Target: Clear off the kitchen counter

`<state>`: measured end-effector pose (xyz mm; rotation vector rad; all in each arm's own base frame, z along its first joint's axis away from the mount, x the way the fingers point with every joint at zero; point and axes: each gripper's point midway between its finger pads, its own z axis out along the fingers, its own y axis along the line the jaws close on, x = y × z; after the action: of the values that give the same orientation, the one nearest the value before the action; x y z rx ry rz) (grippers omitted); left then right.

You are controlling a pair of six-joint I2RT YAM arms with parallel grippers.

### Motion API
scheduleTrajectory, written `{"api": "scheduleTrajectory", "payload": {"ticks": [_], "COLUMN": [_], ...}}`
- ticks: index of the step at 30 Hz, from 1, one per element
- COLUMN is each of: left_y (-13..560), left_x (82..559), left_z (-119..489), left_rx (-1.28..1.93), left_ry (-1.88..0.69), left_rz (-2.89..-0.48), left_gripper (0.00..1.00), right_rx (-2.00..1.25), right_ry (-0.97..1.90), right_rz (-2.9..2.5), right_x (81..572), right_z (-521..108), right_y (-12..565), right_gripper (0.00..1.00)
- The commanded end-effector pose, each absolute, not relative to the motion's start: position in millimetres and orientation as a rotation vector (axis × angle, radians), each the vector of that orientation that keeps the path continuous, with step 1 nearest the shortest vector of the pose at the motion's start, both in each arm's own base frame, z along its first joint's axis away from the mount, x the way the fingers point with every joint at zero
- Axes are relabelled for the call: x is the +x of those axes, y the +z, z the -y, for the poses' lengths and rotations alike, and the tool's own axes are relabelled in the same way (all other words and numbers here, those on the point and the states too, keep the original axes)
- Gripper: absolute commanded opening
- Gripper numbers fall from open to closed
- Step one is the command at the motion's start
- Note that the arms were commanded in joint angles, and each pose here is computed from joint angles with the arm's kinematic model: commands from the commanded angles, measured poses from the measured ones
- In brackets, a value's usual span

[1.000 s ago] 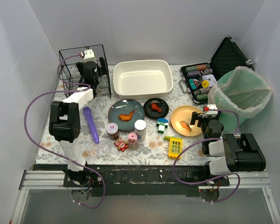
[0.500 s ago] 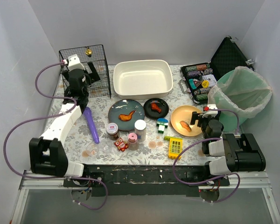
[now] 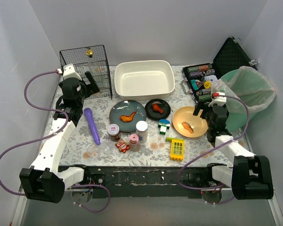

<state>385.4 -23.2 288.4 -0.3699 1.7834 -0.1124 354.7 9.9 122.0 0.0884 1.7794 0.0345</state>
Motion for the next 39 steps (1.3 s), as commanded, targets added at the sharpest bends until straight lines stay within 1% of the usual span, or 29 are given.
{"api": "scheduleTrajectory", "payload": {"ticks": [1, 4, 7, 11, 14, 17, 20, 23, 25, 31, 39], "left_y": [292.0, 287.3, 279.9, 266.5, 260.4, 259.8, 259.6, 261.8, 264.4, 267.8, 259.8], "left_x": [362.8, 353.4, 345.7, 335.1, 331.9, 330.9, 331.1, 331.4, 331.8, 328.4, 322.6], "left_z": [29.0, 37.6, 57.5, 82.3, 86.1, 87.5, 89.5, 93.7, 98.5, 129.7, 162.2], "left_rx": [-0.390, -0.365, -0.326, -0.319, -0.316, -0.303, -0.285, -0.274, -0.262, -0.192, -0.121], "left_ry": [-0.182, -0.237, -0.354, -0.507, -0.501, -0.499, -0.499, -0.513, -0.529, -0.587, -0.596], "left_rz": [-1.804, -1.819, -1.868, -1.920, -1.927, -1.925, -1.929, -1.928, -1.922, -1.931, -1.959], "left_gripper": [0.98, 0.98, 0.98, 0.98, 0.98, 0.98, 0.98, 0.98, 0.98, 0.98, 0.98], "right_rx": [0.311, 0.461, 0.440, 0.391, 0.347, 0.327, 0.297, 0.228, 0.151, 0.053, 0.013], "right_ry": [0.070, 0.013, 0.042, 0.133, 0.246, 0.313, 0.272, 0.217, 0.213, 0.265, 0.170], "right_rz": [-1.979, -2.081, -2.206, -2.212, -2.158, -2.176, -2.236, -2.257, -2.263, -2.218, -2.116], "right_x": [350.1, 344.9, 338.1, 331.8, 328.1, 323.3, 319.2, 319.1, 318.9, 325.0, 339.5], "right_z": [-5.5, 5.2, -4.4, -18.1, -34.0, -49.7, -60.3, -75.1, -97.4, -138.1, -127.7], "right_y": [114.1, 109.1, 104.3, 110.3, 120.3, 116.8, 104.5, 104.9, 110.8, 156.6, 260.4], "right_gripper": [0.97, 0.98, 0.98, 0.98, 0.98, 0.98, 0.98, 0.98, 0.98, 0.98, 0.98]}}
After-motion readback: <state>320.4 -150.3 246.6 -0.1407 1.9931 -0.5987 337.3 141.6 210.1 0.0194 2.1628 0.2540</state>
